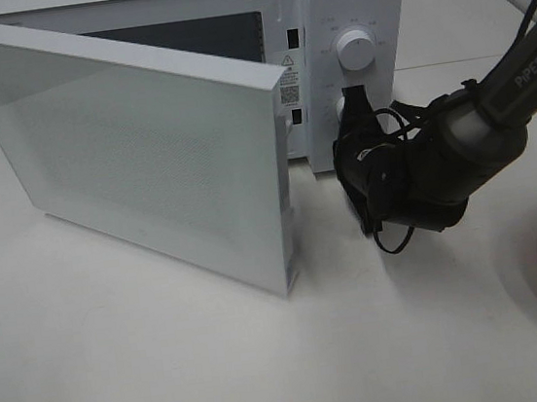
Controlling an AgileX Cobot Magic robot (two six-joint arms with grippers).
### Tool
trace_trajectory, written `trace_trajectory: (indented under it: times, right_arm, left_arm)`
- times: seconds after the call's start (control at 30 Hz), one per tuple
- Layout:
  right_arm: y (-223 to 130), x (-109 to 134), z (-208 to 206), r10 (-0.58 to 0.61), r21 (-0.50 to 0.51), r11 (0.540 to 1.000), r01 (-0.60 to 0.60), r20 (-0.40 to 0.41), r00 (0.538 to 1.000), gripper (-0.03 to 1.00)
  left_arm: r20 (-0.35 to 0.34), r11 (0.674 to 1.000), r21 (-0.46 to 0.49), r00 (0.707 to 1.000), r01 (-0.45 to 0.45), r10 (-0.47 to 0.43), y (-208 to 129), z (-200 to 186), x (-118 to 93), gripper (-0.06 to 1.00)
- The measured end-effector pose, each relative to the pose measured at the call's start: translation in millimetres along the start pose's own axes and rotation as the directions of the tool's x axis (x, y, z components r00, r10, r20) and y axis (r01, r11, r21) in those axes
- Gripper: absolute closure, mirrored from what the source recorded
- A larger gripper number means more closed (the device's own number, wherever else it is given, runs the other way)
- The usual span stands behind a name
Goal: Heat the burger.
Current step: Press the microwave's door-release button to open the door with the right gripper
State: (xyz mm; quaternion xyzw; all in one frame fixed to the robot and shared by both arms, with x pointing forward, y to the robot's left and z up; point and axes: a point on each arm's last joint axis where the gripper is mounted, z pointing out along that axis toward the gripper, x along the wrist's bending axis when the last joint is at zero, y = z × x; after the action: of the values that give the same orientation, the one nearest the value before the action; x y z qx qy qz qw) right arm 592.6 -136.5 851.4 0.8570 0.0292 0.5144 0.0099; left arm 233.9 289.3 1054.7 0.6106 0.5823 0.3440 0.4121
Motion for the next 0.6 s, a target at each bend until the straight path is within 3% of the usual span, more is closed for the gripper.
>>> trace_trajectory:
  times: [0.6]
  right_arm:
    - [1.6, 2.8, -3.3, -0.002, 0.028, 1.0, 0.001, 0.02, 1.0, 0.96]
  left_arm:
    - [0.0, 1.0, 0.0, 1.0, 0.0, 0.0, 0.0, 0.0, 0.0, -0.03]
